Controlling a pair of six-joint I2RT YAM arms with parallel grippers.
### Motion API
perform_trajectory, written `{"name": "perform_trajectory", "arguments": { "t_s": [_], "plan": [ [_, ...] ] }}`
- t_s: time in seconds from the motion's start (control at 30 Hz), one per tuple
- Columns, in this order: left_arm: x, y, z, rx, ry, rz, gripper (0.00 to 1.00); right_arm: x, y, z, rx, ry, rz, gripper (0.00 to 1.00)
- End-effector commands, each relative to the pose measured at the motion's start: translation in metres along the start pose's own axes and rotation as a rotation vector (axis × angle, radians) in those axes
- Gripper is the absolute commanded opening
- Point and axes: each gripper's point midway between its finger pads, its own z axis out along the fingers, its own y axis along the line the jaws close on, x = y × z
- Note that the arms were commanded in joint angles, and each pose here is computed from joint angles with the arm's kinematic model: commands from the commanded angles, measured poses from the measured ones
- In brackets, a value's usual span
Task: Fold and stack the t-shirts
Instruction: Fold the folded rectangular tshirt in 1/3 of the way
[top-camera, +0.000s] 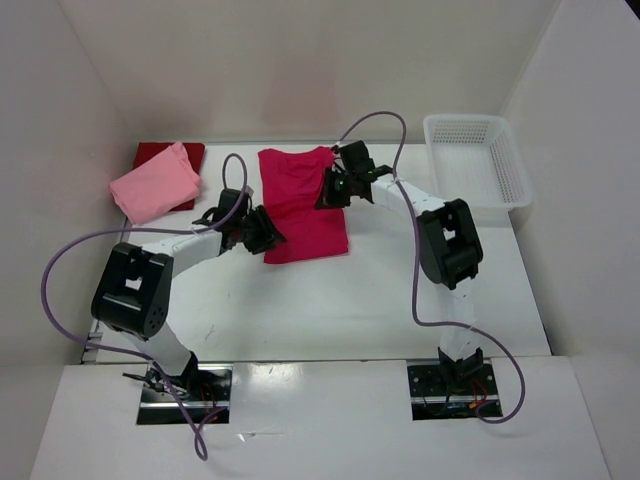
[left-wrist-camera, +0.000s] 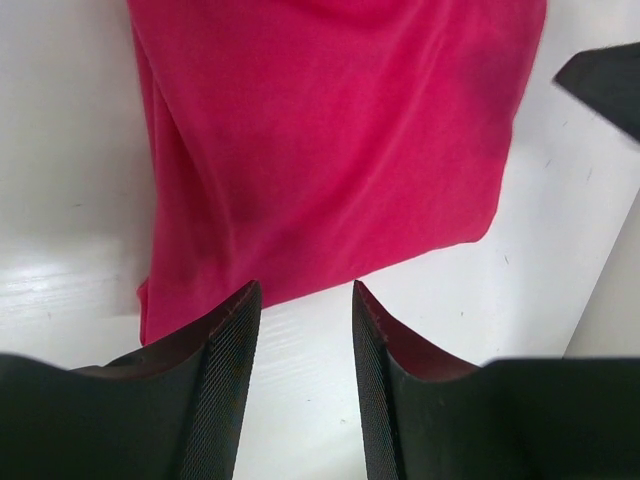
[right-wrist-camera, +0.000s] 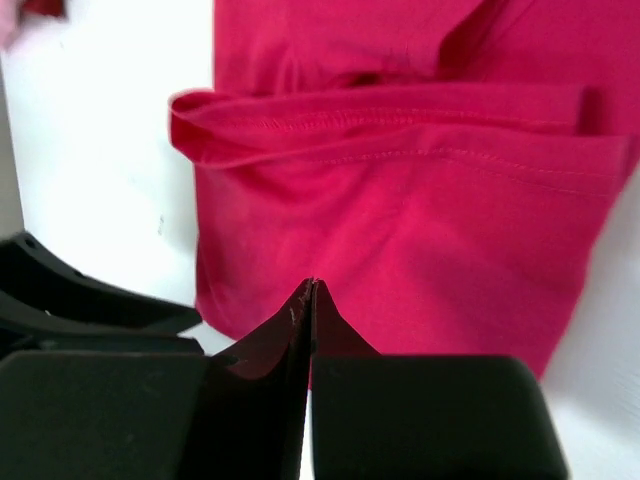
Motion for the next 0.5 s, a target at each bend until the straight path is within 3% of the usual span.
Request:
{"name": "perform_trajectory", "arguments": {
  "t_s": [0.0,0.07,0.27,0.47],
  "plan": [
    [-0.022,-0.023,0.008,0.074,-0.02,0.009,0.49,0.017,0.004,0.013,-0.071,0.1,0.026,0.02],
    [-0.036,-0.034,0.013,0.091,-0.038,0.028,0.49,0.027,0.003,0.01,-0.086,0.116,0.044,0.02],
    [-0.09,-0.033,0.054,0.112,-0.052,0.016,0.37,0.067,-0.015,0.006,-0.064,0.177,0.088,0.02],
    [-0.109,0.004,0.086,0.067,-0.02,-0.042,0.27,0.093,-0.032,0.005,-0.022,0.209,0.108,0.02]
  ]
}}
